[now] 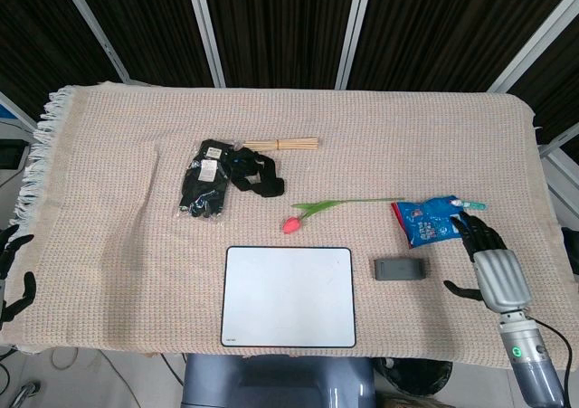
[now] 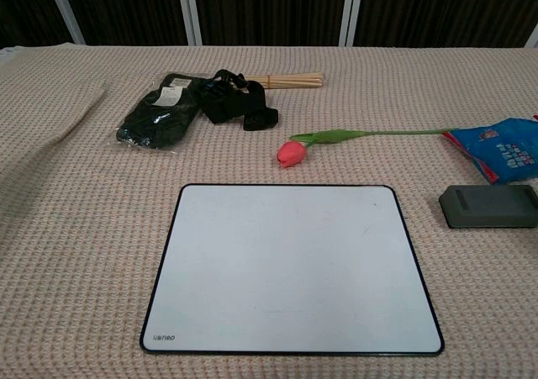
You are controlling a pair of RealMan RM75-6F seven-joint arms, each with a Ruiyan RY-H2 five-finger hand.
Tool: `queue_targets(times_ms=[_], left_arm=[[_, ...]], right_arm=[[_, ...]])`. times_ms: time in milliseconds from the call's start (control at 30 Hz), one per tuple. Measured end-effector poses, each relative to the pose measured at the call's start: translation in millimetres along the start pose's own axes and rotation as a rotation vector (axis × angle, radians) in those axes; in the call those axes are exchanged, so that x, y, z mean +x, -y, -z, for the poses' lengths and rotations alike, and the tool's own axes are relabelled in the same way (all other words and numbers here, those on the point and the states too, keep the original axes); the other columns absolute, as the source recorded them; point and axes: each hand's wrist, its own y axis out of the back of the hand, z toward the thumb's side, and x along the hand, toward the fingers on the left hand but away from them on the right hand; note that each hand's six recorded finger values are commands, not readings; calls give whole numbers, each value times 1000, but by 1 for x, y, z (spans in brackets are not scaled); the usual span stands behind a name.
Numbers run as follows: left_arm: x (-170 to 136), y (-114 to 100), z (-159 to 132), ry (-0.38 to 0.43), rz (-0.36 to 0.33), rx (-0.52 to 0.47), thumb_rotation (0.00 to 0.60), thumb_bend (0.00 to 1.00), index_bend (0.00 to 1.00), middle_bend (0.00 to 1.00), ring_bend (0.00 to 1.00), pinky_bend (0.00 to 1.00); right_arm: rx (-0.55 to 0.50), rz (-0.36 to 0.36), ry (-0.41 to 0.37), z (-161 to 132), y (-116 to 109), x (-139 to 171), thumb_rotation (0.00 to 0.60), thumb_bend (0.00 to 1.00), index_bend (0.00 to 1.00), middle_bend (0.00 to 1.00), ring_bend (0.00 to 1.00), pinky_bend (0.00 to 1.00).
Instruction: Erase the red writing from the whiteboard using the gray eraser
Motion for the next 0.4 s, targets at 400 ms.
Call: queue_targets(times_ms=[400], left_arm=[[0, -1, 0, -1, -4, 3, 600, 558, 170, 47, 26, 102]], right_arm=[[92, 101, 63, 21, -8, 37, 600, 35, 0, 17, 58, 153]])
